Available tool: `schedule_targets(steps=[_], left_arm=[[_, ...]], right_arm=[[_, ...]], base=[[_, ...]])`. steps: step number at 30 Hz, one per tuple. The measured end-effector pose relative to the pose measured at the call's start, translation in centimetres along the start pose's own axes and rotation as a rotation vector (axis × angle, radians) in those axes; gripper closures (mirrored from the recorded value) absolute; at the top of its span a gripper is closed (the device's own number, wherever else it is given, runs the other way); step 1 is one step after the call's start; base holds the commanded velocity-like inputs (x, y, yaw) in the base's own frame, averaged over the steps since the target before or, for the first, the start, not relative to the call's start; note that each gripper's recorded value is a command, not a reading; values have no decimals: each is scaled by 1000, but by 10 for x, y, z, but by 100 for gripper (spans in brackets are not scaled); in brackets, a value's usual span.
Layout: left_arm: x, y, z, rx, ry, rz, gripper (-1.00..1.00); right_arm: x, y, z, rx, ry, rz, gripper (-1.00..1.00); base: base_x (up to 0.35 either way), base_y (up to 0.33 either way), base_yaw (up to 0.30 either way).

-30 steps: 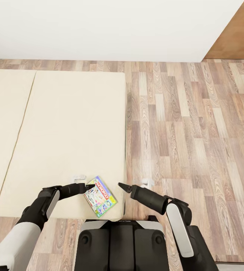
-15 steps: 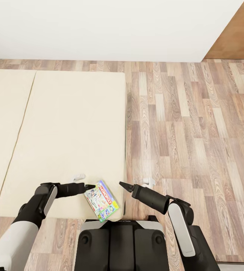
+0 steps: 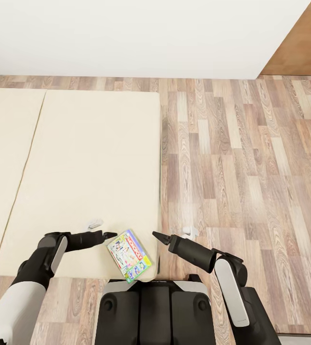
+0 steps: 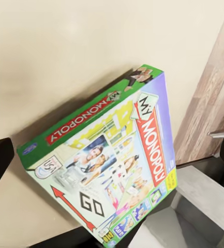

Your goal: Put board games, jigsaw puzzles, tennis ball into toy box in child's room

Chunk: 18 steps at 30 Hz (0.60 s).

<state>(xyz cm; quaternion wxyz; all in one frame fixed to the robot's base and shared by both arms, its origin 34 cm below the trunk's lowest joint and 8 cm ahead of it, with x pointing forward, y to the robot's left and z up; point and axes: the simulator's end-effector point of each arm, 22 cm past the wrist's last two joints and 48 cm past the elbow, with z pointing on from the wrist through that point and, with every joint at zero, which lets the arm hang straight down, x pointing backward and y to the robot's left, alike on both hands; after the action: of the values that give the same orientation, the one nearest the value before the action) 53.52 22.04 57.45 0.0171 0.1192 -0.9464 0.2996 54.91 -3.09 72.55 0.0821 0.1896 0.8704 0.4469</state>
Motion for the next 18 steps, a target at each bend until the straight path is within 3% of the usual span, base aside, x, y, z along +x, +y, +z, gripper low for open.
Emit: schedule_targets(steps=[10,18], left_arm=[[6,3,0,-13,29,-21,-100],[10,15,0,-73,43,-30,-100]], right_arm=[[0,0,0,1,0,0,-100],[0,0,0,1,-1,0,-100]], base=[[0,0,0],[0,0,0]])
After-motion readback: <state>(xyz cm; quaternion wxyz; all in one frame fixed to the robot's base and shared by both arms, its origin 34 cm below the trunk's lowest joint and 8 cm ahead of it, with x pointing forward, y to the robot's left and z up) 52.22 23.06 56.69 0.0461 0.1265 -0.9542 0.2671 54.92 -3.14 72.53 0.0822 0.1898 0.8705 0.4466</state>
